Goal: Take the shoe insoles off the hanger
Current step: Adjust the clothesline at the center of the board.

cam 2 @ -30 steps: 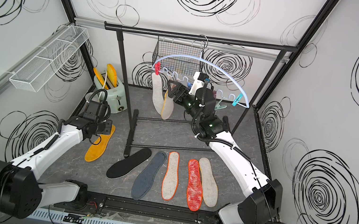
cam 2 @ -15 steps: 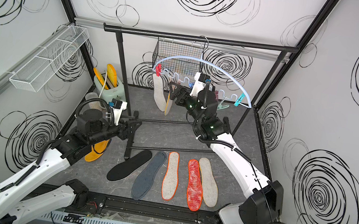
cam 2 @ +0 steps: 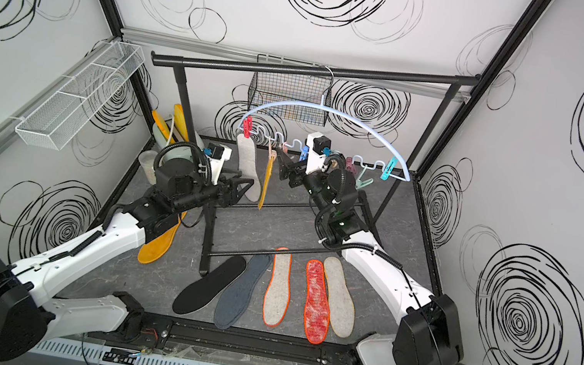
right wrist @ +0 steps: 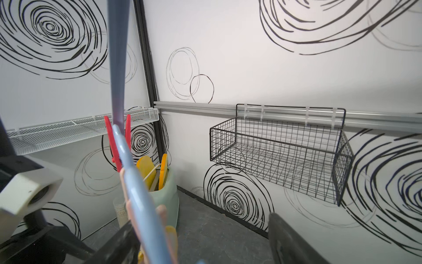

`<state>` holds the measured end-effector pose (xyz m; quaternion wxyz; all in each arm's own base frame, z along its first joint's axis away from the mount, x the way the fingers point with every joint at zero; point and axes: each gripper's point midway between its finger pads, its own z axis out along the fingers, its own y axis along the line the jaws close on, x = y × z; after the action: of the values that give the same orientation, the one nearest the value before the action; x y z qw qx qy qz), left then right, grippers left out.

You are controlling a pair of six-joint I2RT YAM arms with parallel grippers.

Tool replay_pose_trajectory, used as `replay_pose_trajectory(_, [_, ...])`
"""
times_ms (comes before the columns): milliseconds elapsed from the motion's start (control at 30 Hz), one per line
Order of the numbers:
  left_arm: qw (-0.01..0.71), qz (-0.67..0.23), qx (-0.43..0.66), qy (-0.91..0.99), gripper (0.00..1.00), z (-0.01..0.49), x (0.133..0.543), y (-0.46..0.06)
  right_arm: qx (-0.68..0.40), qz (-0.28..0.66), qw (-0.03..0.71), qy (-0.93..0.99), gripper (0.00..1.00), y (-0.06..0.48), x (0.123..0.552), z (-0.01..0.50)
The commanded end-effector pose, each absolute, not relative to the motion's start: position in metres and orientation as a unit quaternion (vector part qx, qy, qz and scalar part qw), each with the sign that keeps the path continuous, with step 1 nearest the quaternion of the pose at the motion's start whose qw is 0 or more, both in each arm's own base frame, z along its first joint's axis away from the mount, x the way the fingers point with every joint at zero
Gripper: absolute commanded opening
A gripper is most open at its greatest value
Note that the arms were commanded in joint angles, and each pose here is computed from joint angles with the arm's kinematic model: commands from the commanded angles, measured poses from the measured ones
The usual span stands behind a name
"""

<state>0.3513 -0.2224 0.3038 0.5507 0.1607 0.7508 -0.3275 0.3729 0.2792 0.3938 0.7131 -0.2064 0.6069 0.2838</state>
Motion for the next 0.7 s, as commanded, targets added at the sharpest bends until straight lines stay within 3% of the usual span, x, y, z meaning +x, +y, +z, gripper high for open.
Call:
replay_pose_trajectory(0, [0.594, -0.344, 0.188, 0.702, 0.6, 0.341, 0.355, -0.237, -0.318, 0.248, 0.646, 0.649, 0.87, 0.302, 0.367, 0.309])
replay_pose_trajectory(300, [0.594, -0.34, 0.188, 0.704, 0.6, 0.339, 0.364, -0.242, -0.358, 0.253, 0.649, 0.622, 0.9, 0.307, 0.357, 0.3])
replay_pose_trajectory(533, [0.593, -0.326, 0.175, 0.716, 0.59, 0.343, 0.378, -0.233, -0.411, 0.329, 0.622, 0.58, 0.89, 0.304, 0.339, 0.319])
replay_pose_trajectory(667, [0.592, -0.33, 0.185, 0.711, 0.59, 0.346, 0.375, -0.234, -0.402, 0.324, 0.643, 0.565, 0.89, 0.292, 0.342, 0.331])
